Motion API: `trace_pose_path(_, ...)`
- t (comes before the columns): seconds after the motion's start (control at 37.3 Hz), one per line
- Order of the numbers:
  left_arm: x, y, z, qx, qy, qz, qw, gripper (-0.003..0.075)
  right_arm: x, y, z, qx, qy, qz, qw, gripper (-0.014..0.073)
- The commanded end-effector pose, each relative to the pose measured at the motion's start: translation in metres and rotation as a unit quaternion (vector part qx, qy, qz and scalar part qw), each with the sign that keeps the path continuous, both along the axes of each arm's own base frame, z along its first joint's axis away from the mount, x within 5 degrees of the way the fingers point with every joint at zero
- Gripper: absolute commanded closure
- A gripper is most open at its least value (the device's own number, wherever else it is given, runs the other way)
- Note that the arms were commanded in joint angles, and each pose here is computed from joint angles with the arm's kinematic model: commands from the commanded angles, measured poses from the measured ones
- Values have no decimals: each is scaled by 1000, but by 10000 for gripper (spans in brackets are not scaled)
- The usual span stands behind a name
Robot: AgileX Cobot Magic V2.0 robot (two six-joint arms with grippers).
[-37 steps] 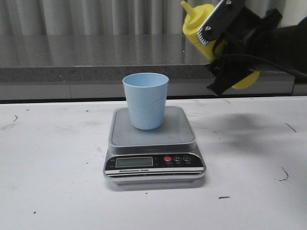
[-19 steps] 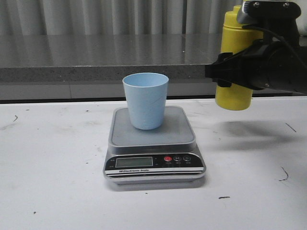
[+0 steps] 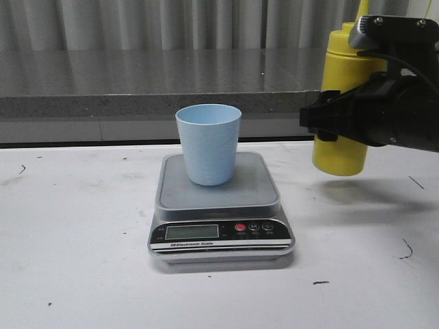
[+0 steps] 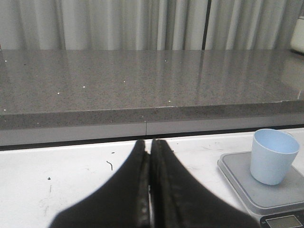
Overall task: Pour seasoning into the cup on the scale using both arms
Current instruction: 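Set the bottle down beside the scale and open the right gripper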
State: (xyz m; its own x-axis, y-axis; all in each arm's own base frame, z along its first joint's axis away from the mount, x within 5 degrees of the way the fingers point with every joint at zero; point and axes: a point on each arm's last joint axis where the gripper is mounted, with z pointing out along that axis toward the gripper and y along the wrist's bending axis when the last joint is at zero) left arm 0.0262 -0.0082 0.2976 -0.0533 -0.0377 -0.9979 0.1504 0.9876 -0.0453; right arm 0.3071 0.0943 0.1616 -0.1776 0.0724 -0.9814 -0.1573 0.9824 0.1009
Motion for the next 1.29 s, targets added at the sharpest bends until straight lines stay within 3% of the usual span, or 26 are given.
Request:
trace_pose_path(0.0,-1,0,14,-14,-42,3,999,740,-3,2,30,10,-101,18,995,478)
trace_pose_path(0.19,-1,0,14,-14,-42,3,999,740,-3,5,14,-3,-83,33,996,476)
trace_pose_path(0.35,-1,0,14,-14,-42,3,999,740,-2,5,9,1,-114,29,993,472)
trace_pose_path(0.67,-1,0,14,-14,-42,3,999,740,-2,5,5,-1,-104,30,994,166)
trace_pose_path(0.97,-1,0,14,-14,-42,3,999,740,-7,3,0,-5,-92,30,995,129)
trace_pose_path(1.21,-1,0,14,-14,-42,3,999,740,-11,2,-3,-8,-83,31,996,-65)
trace_pose_path(1.26,-1,0,14,-14,-42,3,999,740,-11,2,-3,-8,-83,31,996,-66)
